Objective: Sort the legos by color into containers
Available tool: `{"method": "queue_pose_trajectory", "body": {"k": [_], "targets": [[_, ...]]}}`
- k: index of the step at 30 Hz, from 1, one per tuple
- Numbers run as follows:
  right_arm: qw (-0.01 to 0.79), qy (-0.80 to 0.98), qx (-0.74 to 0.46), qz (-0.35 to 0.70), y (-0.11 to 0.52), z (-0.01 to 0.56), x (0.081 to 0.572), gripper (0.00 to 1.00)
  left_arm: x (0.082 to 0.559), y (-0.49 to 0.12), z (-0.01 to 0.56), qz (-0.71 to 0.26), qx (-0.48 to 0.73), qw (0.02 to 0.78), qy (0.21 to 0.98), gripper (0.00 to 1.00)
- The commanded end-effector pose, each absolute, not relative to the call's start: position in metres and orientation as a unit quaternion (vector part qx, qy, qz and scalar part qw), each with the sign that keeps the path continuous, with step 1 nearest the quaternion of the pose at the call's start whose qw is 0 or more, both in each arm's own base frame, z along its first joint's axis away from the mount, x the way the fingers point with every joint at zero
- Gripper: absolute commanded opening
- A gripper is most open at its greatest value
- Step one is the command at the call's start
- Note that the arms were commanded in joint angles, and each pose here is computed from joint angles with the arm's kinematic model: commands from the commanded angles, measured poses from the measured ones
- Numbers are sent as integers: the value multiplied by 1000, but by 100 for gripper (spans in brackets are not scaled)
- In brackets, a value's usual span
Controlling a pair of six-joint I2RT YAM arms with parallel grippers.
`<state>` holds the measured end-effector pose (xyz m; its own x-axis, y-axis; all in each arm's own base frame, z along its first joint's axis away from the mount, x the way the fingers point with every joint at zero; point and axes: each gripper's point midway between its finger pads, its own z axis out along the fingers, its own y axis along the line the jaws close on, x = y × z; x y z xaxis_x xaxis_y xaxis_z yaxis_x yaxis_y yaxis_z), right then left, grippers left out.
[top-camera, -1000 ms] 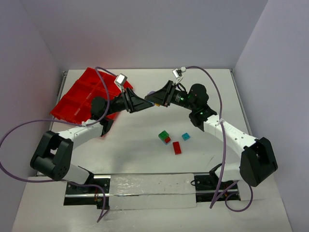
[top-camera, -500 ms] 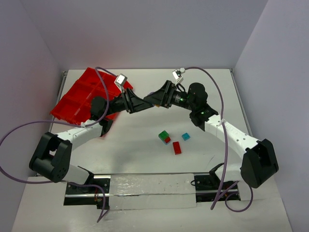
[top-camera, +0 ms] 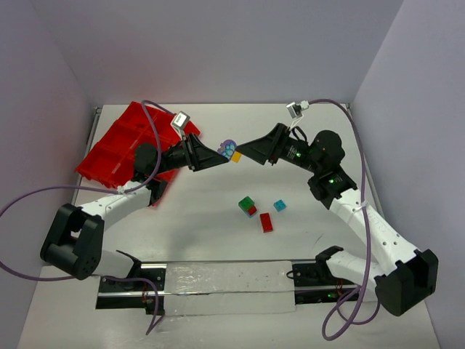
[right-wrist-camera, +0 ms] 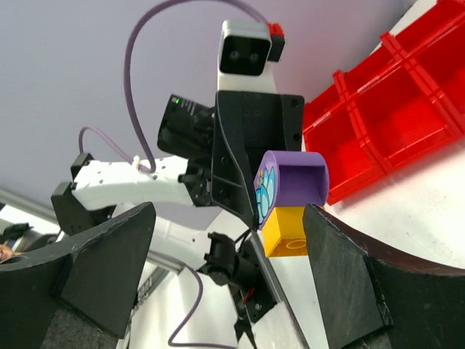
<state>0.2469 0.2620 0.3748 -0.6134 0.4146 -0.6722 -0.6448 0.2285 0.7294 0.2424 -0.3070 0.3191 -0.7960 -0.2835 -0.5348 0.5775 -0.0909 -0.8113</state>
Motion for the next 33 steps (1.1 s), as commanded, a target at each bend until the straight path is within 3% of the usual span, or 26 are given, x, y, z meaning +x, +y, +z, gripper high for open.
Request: {"method": "queue_pose_trajectory", "body": {"k": [1, 9, 17, 22, 25, 29, 33], "targets": [[416, 662, -103, 615, 266, 356, 247, 89, 237, -305, 340, -733, 155, 318, 581, 0], [385, 663, -127, 630, 277, 333, 249, 88, 234, -304, 342, -727, 165, 322, 583, 0], [377, 650, -145, 643, 279, 331, 243, 49, 235, -306, 340, -735, 164, 313, 579, 0], [377, 648, -147, 645, 279, 332, 242, 44, 238, -306, 339, -736, 162, 310, 580, 0], [376, 649, -146, 645, 279, 331, 241, 35, 239, -305, 340, -735, 164, 312, 580, 0], [377, 651, -144, 643, 278, 328, 242, 2, 245, -298, 340, -730, 160, 318, 583, 0], [376, 653, -143, 641, 277, 324, 242, 0, 252, -282, 343, -728, 147, 331, 582, 0]]}}
